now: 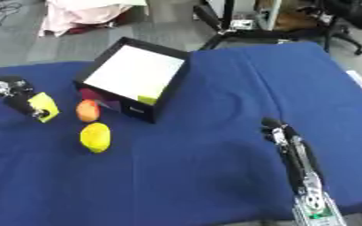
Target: Pick up objects on the table and place them in the box.
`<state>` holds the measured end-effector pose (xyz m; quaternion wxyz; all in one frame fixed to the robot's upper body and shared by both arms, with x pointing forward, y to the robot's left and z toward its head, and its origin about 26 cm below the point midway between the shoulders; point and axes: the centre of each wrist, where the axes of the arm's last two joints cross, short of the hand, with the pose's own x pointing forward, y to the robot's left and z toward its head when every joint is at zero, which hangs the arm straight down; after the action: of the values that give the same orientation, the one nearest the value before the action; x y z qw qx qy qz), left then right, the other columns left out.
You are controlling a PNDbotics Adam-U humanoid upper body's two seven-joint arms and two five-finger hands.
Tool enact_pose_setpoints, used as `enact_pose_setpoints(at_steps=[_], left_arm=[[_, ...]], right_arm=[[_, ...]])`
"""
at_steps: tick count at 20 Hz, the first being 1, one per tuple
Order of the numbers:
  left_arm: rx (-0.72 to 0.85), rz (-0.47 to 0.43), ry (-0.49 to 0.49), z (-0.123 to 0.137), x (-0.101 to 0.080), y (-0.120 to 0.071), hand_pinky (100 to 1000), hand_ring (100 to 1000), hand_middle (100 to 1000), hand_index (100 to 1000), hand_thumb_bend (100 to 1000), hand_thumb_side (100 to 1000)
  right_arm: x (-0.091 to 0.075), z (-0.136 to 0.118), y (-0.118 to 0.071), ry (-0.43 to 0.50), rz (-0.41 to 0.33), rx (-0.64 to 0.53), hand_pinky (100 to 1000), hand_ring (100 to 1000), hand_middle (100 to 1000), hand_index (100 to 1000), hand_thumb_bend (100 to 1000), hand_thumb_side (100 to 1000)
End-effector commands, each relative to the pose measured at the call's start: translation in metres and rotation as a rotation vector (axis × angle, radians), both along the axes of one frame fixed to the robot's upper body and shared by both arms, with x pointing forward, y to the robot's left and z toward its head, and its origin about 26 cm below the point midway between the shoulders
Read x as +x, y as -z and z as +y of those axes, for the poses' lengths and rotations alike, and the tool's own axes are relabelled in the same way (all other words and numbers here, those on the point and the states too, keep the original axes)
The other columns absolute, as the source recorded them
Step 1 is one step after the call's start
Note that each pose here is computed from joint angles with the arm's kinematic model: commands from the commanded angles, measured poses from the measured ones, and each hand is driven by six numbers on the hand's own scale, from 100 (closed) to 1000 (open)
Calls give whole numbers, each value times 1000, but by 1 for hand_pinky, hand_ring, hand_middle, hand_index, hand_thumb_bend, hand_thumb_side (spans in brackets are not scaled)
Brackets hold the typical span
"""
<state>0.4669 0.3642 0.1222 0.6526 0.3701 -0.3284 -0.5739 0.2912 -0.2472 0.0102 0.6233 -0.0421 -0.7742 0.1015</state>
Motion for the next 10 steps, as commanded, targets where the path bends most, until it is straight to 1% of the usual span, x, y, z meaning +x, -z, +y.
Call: enact_pose_setpoints(at_steps=[1, 3, 4, 5, 7, 9, 10], left_arm=[[5, -142, 23, -4, 8, -39, 678, 431, 390, 583, 291, 269], [-11, -216, 61, -15, 13, -58, 676, 425, 380, 577, 264, 259], [-22, -257, 85, -22, 15, -69, 676, 425, 380, 577, 264, 259], [-35, -299, 116, -31, 17, -80, 683, 427, 380, 578, 247, 246], [-57, -388, 186, -55, 21, -102, 702, 443, 394, 593, 248, 229], [-69, -450, 250, -81, 23, -113, 705, 448, 401, 598, 263, 244], [-77, -466, 278, -95, 25, -114, 706, 450, 402, 600, 263, 244]], right_arm=[[3, -4, -7, 5, -21, -10, 836, 795, 765, 797, 100, 893], [2, -4, -6, 3, -18, -11, 836, 795, 765, 797, 100, 892], [2, -4, -6, 2, -18, -11, 836, 795, 765, 797, 100, 892], [2, -4, -5, 1, -17, -11, 836, 795, 765, 798, 100, 892], [2, -4, -5, 0, -15, -11, 836, 795, 765, 798, 100, 891], [2, -3, -5, -3, -15, -11, 836, 795, 765, 798, 100, 893], [2, -3, -5, -5, -15, -10, 836, 795, 765, 798, 100, 892]])
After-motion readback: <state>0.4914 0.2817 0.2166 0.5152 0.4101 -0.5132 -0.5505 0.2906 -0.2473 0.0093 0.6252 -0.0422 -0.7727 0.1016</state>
